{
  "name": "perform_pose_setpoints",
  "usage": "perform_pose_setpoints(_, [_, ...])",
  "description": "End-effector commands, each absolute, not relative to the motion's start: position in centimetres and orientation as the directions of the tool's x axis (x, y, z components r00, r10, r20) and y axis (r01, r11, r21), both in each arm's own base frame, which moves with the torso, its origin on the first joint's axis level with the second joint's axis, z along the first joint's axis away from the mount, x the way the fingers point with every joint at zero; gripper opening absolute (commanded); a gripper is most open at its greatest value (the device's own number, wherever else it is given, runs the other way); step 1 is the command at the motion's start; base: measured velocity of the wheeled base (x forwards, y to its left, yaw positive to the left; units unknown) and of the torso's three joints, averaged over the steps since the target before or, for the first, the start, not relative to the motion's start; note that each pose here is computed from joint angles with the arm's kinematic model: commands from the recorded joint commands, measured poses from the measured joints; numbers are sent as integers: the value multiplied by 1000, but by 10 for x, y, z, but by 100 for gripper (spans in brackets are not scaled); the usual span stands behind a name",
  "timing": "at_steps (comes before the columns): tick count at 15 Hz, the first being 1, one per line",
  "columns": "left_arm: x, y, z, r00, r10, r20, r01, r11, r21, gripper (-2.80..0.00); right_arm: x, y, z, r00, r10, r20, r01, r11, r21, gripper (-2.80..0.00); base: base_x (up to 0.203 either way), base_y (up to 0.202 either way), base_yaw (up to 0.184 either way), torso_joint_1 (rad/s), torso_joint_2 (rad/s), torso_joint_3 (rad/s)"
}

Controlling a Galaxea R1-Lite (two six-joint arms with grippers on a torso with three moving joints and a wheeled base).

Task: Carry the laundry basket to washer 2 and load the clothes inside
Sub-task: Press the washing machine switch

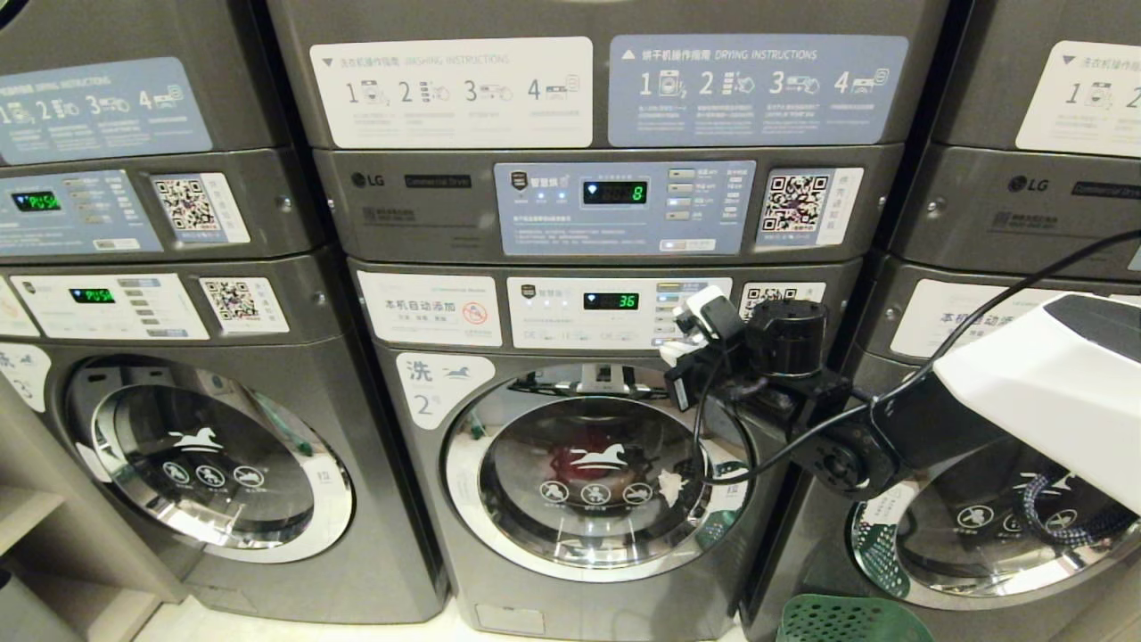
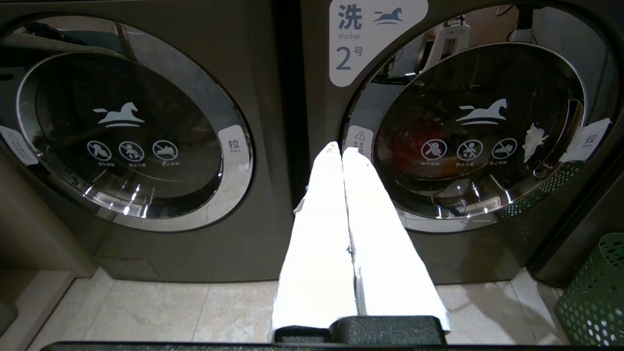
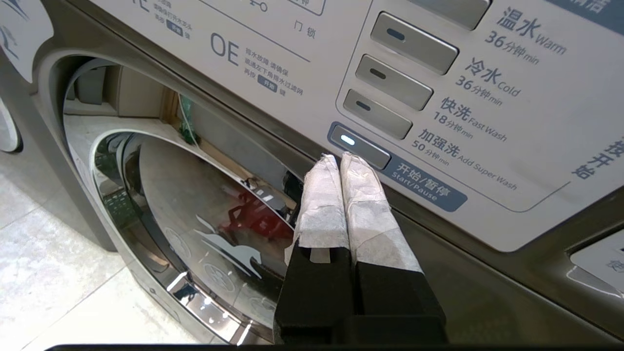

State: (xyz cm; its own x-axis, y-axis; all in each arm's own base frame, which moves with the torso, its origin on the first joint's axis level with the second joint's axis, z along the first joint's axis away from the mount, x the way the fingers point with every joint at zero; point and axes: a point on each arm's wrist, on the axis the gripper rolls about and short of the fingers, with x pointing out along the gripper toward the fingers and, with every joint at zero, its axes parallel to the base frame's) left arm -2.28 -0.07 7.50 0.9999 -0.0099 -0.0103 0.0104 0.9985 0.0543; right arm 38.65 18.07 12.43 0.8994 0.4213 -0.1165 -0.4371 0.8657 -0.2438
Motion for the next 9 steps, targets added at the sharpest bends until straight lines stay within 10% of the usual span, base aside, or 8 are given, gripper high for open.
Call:
perform_pose_setpoints(1, [-23, -1, 75, 1000, -9, -10, 10, 999, 54, -280, 390, 183, 122, 900, 421, -112, -436, 866, -246, -280, 0, 0, 0, 0, 0, 0])
perform_pose_setpoints(9, [-23, -1, 75, 1000, -9, -10, 10, 998, 55, -280, 394, 178, 121, 924, 366, -113, -383, 890, -248, -280, 0, 0, 0, 0, 0, 0])
